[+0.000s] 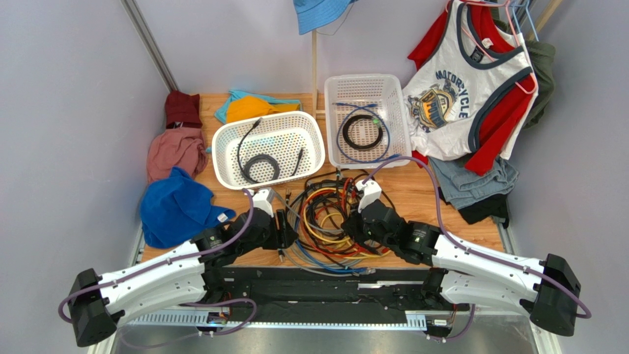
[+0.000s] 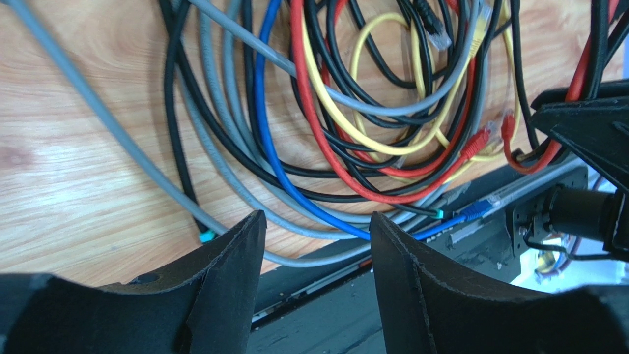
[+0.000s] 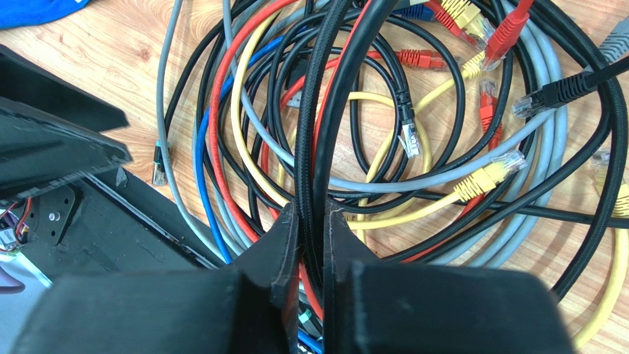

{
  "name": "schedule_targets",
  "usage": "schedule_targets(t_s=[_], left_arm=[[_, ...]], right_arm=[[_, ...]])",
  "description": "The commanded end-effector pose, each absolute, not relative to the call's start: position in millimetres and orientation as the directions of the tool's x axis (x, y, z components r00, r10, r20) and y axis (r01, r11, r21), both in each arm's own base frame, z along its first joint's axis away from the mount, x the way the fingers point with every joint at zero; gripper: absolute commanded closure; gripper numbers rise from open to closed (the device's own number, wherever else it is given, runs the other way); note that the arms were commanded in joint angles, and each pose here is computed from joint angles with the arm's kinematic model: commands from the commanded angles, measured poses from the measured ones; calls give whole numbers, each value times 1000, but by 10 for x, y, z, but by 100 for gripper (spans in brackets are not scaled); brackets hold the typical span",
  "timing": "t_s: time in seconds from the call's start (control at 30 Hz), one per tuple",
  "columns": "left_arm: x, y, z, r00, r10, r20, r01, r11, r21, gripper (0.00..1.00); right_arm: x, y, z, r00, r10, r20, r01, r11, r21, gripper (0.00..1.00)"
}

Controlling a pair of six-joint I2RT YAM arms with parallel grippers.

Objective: Untangle the cables

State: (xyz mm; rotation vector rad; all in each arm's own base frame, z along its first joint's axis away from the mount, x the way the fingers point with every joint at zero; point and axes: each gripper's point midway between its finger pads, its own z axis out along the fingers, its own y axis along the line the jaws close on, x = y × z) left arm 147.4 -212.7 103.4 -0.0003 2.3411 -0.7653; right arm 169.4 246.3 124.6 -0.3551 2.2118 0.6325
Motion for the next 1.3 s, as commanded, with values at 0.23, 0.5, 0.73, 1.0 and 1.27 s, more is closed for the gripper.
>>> schedule_targets(t_s=[0.23, 0.5, 0.73, 1.0, 1.27], left_arm=[[1449, -2334, 1095, -785, -161, -598, 272, 778, -566, 38], [1285, -2457, 850, -847, -130, -515, 256, 749, -611, 46], [1204, -2440, 715, -869, -209, -448, 177, 715, -676, 37], [1294, -2599, 689, -864, -213, -455, 192, 697, -691, 36], [1305, -2652, 426, -894, -178, -412, 148, 750, -645, 39]], right_arm=[[1580, 2309, 1325, -677, -14, -736, -408, 839, 359, 60], [1515, 2157, 1429, -659, 36, -752, -398, 831, 388, 57], [1499, 2187, 1320, -674, 20, -739, -399, 832, 387, 56], [1507, 2223, 1312, -674, 20, -739, -404, 827, 390, 56], [1490, 2174, 1283, -675, 21, -738, -398, 832, 388, 56]])
